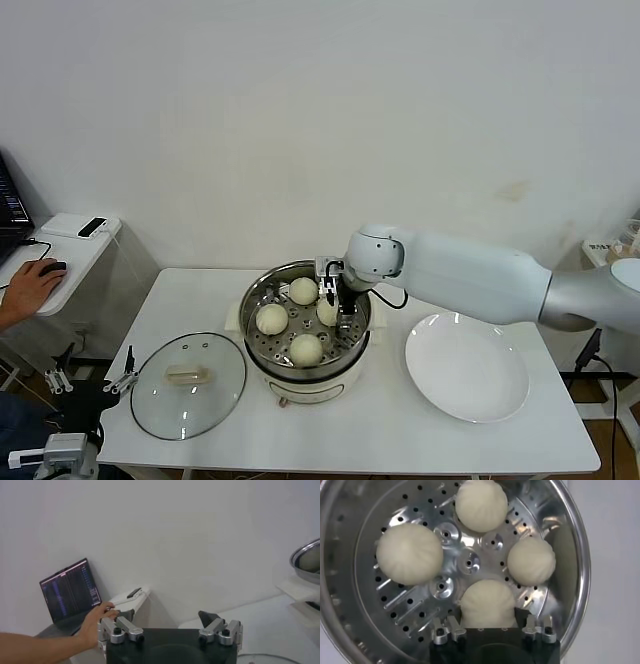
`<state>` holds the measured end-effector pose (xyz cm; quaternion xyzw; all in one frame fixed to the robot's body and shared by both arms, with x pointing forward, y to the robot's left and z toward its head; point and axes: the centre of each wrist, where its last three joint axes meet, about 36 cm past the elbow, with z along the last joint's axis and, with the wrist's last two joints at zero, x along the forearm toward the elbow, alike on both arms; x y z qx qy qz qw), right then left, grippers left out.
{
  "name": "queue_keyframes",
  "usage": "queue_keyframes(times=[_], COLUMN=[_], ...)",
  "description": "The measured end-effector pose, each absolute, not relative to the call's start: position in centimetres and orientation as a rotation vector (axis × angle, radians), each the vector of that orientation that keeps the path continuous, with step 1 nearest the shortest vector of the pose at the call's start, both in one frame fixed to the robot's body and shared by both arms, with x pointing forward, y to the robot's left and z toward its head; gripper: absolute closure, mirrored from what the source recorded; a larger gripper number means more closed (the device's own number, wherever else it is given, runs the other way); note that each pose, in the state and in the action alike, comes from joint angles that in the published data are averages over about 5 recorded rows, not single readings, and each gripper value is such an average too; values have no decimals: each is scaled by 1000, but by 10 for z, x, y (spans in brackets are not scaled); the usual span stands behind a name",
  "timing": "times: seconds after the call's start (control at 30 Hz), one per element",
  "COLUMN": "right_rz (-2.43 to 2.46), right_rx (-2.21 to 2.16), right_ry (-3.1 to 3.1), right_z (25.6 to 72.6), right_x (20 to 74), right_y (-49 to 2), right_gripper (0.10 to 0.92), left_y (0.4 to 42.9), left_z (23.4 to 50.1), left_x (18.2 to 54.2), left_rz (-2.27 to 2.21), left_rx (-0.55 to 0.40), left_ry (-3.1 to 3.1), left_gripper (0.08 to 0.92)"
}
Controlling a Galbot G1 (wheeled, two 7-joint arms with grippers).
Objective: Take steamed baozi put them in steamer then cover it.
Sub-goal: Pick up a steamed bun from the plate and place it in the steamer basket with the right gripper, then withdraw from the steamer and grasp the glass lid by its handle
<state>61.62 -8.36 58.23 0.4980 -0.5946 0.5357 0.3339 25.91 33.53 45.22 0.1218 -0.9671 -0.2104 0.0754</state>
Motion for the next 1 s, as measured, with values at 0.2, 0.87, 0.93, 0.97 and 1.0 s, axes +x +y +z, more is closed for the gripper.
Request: queue_keyframes(times=[0.2,0.87,0.93,0.97,1.0], right_rz=[1395,1170,1109,1075,1040], right_rx=[1314,1296,1273,1258,1240], right_ry=[-1618,-2464,-2595,-2659,-2722], right_z=[607,597,587,581,576], right_x=[610,542,533,529,525], right_y=[-90,-170,-180,-185,-191], right_gripper=[200,200,200,200,200], left_y=[335,333,333,333,333], left_z=[453,444,442,440,439], left_x=[260,265,266,266,267], left_rz=[-629,-626,-631,-632,-634], left_rx=[367,343,337,335,333], left_ry=[-2906,-2912,-2913,-2913,-2914], left_gripper=[177,177,177,177,177])
